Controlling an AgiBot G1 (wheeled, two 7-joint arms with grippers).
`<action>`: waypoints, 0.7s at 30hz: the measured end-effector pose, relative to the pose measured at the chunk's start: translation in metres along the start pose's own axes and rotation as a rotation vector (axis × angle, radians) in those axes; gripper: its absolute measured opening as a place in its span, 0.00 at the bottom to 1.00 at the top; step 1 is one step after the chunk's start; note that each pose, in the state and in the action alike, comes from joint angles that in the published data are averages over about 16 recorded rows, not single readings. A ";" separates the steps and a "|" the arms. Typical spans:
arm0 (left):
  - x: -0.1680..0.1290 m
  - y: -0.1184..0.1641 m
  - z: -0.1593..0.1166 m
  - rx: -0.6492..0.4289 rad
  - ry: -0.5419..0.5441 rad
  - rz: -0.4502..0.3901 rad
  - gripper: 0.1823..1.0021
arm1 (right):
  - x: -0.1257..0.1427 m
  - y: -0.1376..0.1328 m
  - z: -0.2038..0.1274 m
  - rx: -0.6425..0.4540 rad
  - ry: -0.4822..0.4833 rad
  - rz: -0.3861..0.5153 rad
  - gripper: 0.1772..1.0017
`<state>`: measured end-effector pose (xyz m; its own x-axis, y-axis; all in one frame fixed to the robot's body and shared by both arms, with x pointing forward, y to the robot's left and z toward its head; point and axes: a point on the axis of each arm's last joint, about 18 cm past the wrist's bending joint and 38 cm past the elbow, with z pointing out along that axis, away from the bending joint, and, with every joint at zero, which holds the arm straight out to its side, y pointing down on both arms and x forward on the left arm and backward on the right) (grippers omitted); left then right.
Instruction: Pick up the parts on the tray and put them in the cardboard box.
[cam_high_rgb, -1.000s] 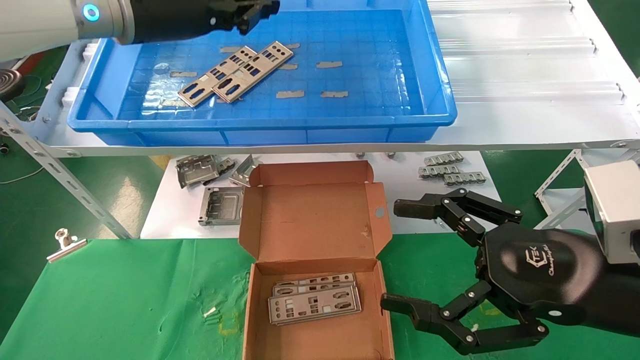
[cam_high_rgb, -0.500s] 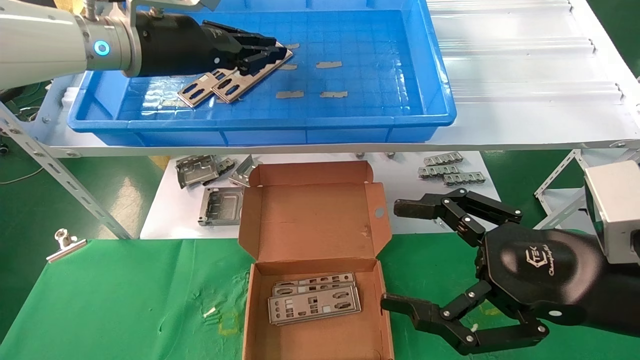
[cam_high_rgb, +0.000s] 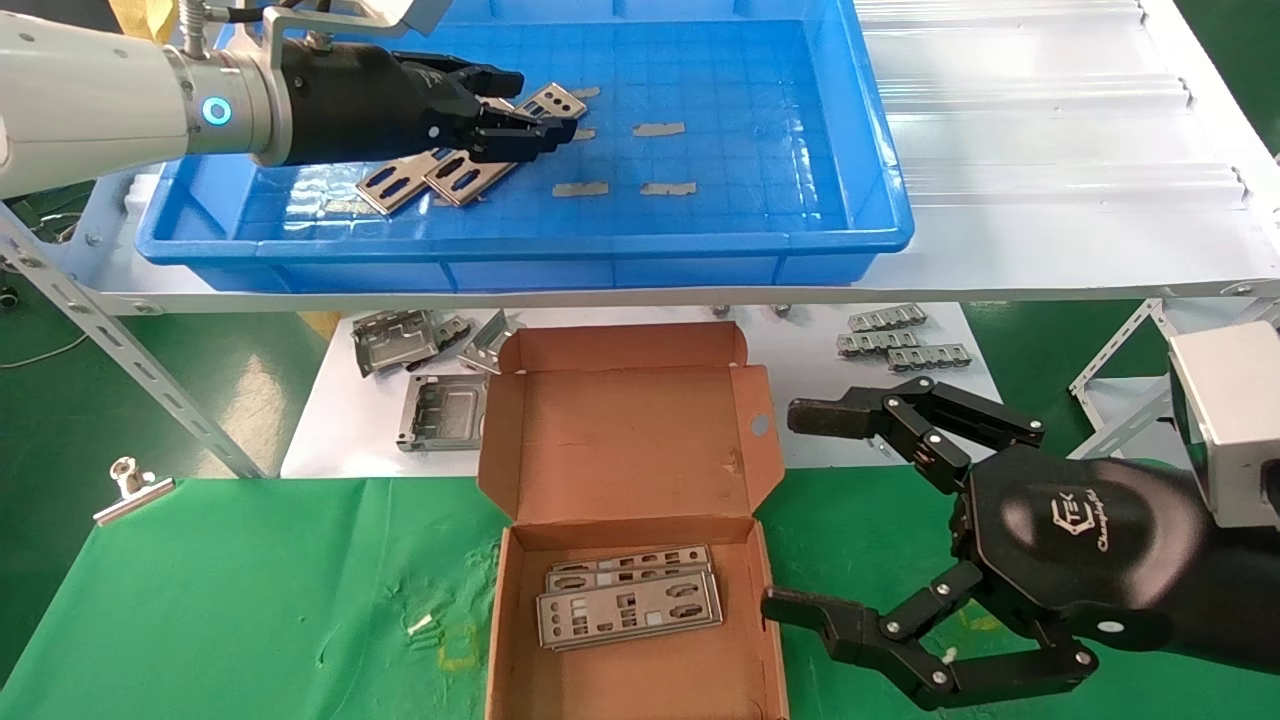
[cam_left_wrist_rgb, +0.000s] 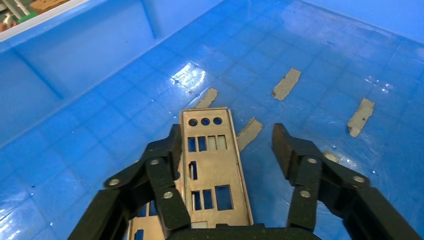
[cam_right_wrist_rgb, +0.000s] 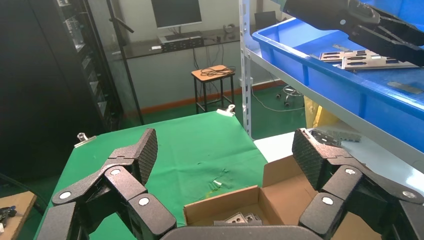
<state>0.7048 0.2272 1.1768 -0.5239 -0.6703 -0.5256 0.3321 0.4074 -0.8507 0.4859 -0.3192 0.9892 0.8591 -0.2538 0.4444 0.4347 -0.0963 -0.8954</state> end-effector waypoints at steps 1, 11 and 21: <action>0.000 0.000 0.001 -0.002 -0.001 0.001 0.52 | 0.000 0.000 0.000 0.000 0.000 0.000 1.00; 0.001 0.004 0.007 -0.028 -0.016 0.010 0.77 | 0.000 0.000 0.000 0.000 0.000 0.000 1.00; 0.003 0.007 0.015 -0.035 -0.038 0.005 0.83 | 0.000 0.000 0.000 0.000 0.000 0.000 1.00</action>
<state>0.7176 0.2193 1.1692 -0.4915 -0.6910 -0.5300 0.3065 0.4323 -0.8480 0.4859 -0.3192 0.9892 0.8591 -0.2538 0.4444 0.4347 -0.0963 -0.8954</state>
